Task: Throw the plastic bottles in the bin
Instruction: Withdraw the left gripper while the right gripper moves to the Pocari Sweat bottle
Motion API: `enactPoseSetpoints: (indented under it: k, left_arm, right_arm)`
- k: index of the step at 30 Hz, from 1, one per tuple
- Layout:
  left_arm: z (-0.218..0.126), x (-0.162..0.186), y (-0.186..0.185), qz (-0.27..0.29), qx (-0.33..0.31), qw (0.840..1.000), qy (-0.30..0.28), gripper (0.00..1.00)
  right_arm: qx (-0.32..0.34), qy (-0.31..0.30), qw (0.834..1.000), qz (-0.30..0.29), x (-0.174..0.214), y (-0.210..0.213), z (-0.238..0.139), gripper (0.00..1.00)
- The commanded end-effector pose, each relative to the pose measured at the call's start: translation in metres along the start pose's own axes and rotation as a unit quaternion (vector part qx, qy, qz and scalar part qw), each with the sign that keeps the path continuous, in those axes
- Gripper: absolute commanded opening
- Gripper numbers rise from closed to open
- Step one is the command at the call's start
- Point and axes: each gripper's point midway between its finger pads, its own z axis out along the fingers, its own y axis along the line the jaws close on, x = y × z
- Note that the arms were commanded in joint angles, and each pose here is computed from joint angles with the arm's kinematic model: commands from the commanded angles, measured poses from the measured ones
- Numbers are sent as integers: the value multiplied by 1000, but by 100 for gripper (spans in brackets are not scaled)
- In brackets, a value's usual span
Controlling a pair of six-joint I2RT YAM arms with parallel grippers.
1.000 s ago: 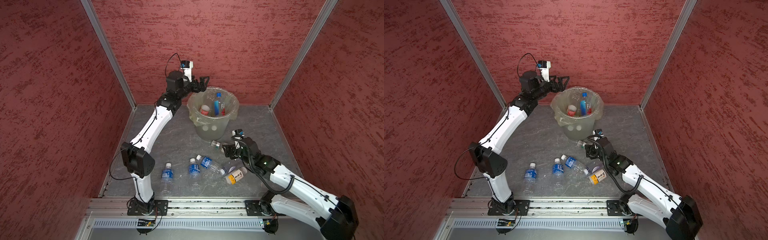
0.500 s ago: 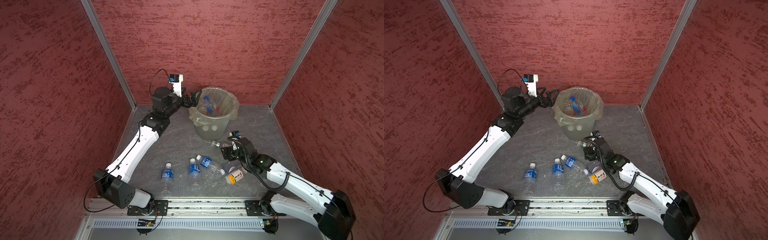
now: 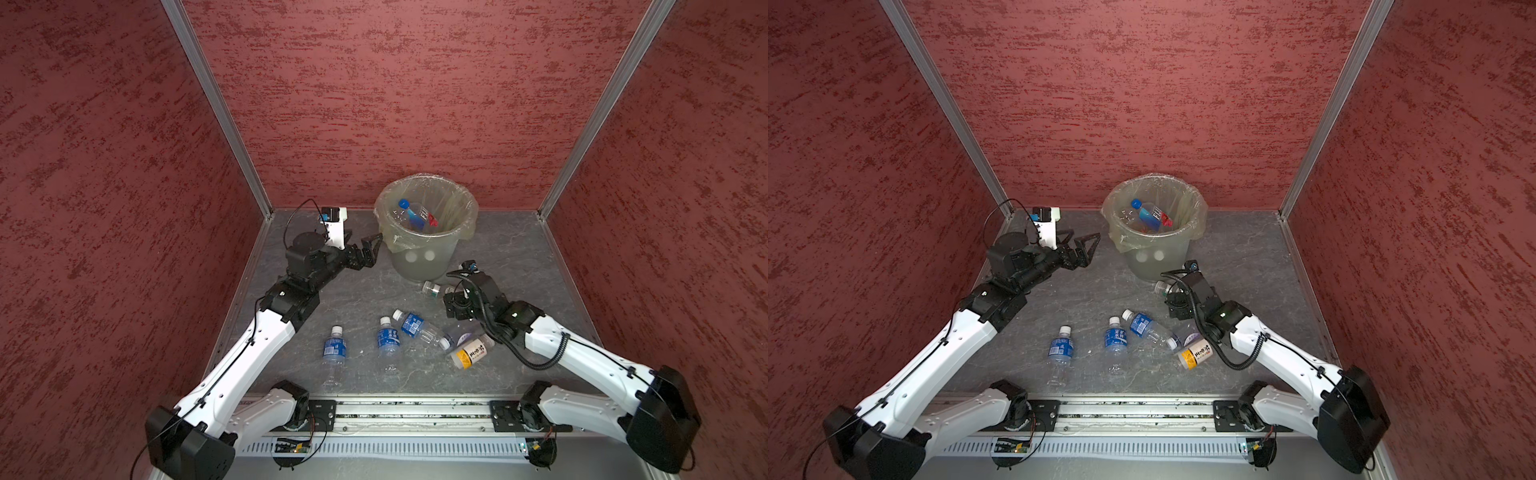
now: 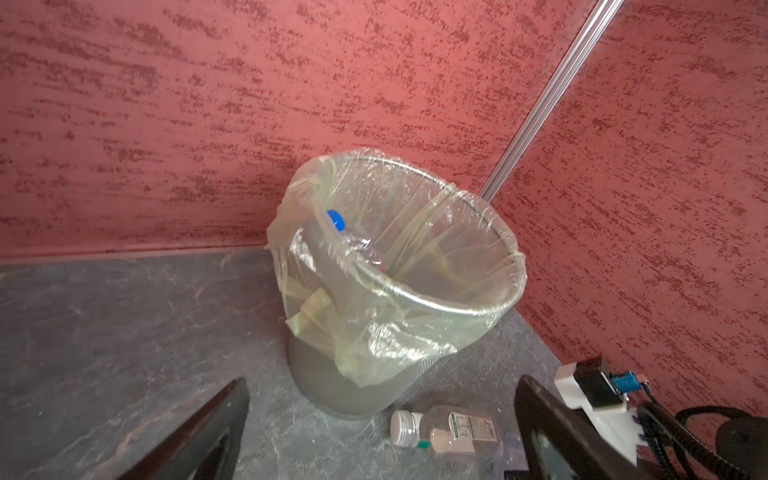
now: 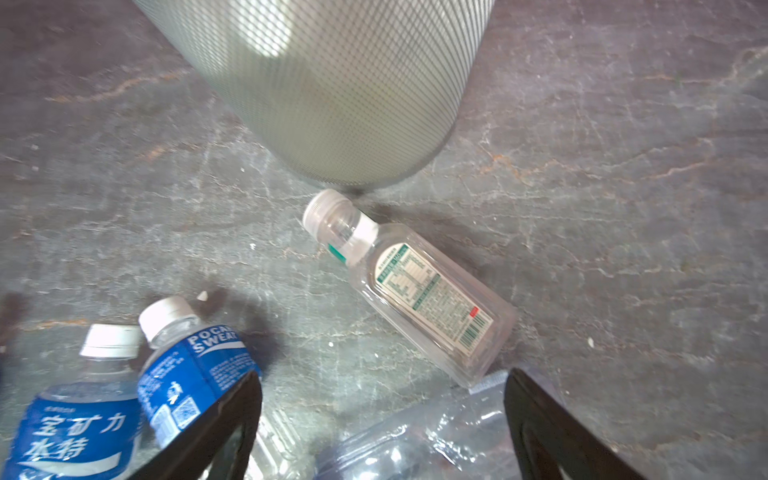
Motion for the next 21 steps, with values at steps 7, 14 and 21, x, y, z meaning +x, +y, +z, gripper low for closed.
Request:
enactPoseSetpoints:
  k: [7,14,21]
  left_arm:
    - [-26,57,19,-17,-27,998,49,99]
    - [-30,99,32,-32,-35,995,88,99]
    - [-31,137,42,-49,-42,990,124,99]
  right_arm:
    - [24,-3,1000,-18,-17,2,6,94]
    - [-46,14,998,-44,-14,30,12,92]
    - [-97,30,993,-55,-6,50,9,84]
